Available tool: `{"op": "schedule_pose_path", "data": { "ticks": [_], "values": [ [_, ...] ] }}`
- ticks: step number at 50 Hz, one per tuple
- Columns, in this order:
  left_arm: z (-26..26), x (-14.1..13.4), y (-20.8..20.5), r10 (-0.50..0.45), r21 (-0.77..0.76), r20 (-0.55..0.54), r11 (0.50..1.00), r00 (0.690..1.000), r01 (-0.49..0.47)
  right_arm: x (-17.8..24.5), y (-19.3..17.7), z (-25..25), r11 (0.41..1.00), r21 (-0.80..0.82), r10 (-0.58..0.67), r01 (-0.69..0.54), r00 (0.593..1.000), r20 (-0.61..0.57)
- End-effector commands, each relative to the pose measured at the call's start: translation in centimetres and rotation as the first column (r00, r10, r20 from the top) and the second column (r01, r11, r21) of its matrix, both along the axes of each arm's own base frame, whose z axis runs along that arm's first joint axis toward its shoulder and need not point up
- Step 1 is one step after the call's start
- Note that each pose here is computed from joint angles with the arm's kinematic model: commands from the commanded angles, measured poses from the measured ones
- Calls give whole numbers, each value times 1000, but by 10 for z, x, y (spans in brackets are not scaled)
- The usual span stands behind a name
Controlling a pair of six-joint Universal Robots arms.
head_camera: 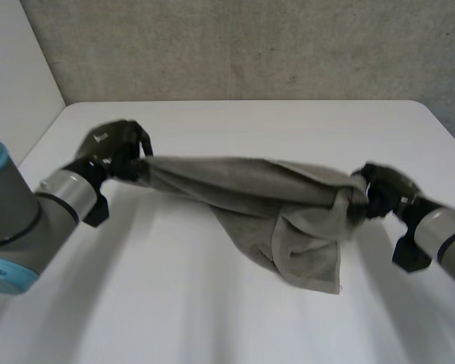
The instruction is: Fold the towel.
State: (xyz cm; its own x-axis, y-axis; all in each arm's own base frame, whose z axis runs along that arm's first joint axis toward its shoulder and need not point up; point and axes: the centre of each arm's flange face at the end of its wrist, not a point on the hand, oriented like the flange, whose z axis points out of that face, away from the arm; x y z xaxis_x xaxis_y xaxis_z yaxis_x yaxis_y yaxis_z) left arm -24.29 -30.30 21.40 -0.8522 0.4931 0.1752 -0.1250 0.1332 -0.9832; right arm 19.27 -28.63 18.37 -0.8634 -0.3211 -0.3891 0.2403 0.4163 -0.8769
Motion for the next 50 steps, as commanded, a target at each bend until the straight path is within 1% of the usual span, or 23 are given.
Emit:
{"op": "schedule_pose_path", "data": {
  "ticks": [1, 5, 11, 13, 14, 16, 17, 19, 20, 22, 30, 34, 36, 38, 39, 41, 42, 43, 44, 46, 47, 49, 50],
  "values": [
    [77, 19, -7, 46, -191, -66, 980, 997, -58, 11, -5, 95, 975, -161, 150, -151, 989, -19],
    [110, 26, -4, 51, -244, -102, 967, 993, -74, 18, 2, 149, 933, -202, 271, -298, 950, -154],
    [141, 31, 7, -8, -244, -115, 969, 993, -21, 19, 8, 176, 886, -257, 267, -386, 878, -397],
    [141, 32, 7, -22, -228, -106, 974, 994, -3, 18, 7, 175, 884, -228, 231, -408, 805, -546],
    [139, 34, 7, -32, -209, -99, 978, 995, 10, 18, 7, 175, 884, -228, 231, -408, 805, -547],
    [137, 36, 6, -36, -192, -93, 981, 995, 17, 23, 8, 162, 886, -162, 210, -435, 688, -695],
    [131, 38, 3, -37, -168, -85, 986, 996, 22, 23, 8, 162, 886, -162, 210, -435, 687, -696],
    [126, 38, 1, -40, -151, -81, 988, 996, 27, 30, 7, 144, 889, -102, 197, -446, 574, -795],
    [126, 38, 1, -40, -150, -81, 988, 996, 28, 30, 7, 144, 889, -102, 197, -446, 573, -795],
    [103, 36, -12, -36, -83, -71, 996, 997, 30, 37, 2, 122, 899, -42, 199, -437, 490, -849],
    [46, 32, -43, -28, 100, -50, 994, 998, 33, 69, -15, 78, 868, -26, 194, -495, 388, -901],
    [23, 24, -62, -44, 140, -15, 989, 999, 46, 87, -26, 73, 845, -93, 143, -527, 390, -910],
    [22, 22, -70, -43, 124, -5, 991, 999, 43, 95, -34, 78, 832, -153, 96, -533, 410, -907],
    [37, 14, -84, -52, 58, -20, 997, 998, 53, 109, -51, 102, 785, -328, -46, -525, 479, -877],
    [37, 14, -85, -52, 58, -20, 997, 998, 53, 109, -51, 102, 785, -329, -46, -525, 480, -876],
    [52, 7, -89, -63, 4, -30, 998, 998, 64, 121, -62, 143, 681, -543, -214, -491, 577, -789],
    [72, 2, -93, -64, -60, -46, 996, 997, 61, 121, -62, 143, 681, -544, -214, -490, 577, -788],
    [94, 0, -96, -52, -125, -71, 991, 996, 43, 126, -65, 165, 609, -645, -290, -461, 628, -722],
    [95, 0, -96, -52, -126, -72, 991, 996, 43, 126, -65, 165, 608, -646, -291, -461, 628, -722],
    [142, 2, -100, -17, -248, -143, 969, 990, -19, 128, -60, 214, 437, -817, -395, -378, 735, -551],
    [143, 2, -100, -17, -248, -143, 968, 990, -19, 128, -60, 215, 436, -817, -396, -377, 735, -550],
    [165, 4, -98, -7, -302, -179, 952, 984, -48, 124, -51, 249, 289, -905, -401, -314, 818, -412],
    [185, 7, -95, -1, -349, -210, 934, 978, -74, 124, -51, 249, 288, -905, -401, -314, 818, -411]
  ]
}}
